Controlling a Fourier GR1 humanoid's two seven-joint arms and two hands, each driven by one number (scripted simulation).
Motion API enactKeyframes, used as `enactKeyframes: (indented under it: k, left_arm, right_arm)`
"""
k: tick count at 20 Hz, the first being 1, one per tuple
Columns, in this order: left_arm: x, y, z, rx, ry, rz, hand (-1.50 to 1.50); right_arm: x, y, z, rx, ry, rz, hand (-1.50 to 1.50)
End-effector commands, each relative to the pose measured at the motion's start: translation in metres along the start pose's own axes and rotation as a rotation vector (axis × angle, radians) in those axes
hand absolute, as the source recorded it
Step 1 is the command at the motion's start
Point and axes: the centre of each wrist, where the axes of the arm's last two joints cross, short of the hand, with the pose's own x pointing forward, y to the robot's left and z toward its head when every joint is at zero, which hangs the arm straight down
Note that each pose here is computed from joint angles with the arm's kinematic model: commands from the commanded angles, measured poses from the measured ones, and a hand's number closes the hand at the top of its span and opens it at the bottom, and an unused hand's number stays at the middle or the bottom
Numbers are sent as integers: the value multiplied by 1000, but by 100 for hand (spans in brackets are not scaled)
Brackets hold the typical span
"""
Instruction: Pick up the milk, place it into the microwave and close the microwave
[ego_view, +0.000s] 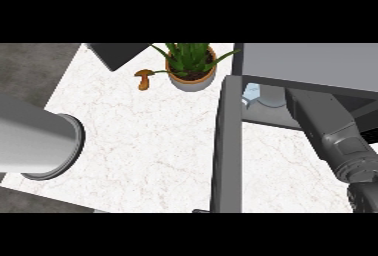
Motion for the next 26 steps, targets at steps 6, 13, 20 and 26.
enactKeyframes:
  k: [6,13,20,26]
  left_arm:
    - [-21,-6,9,6,61,32,-150]
    - [-32,-13,17,-19,39,38,-150]
    - [-62,-41,10,-184,74,135,-150]
    - [-78,-57,-8,-291,143,121,-150]
  right_arm:
    - [31,9,-18,-53,-36,-6,-150]
    - [8,-2,-7,30,-11,-33,-150]
    - [-19,-7,12,171,8,-292,-150]
    - [-41,12,45,242,3,-513,-150]
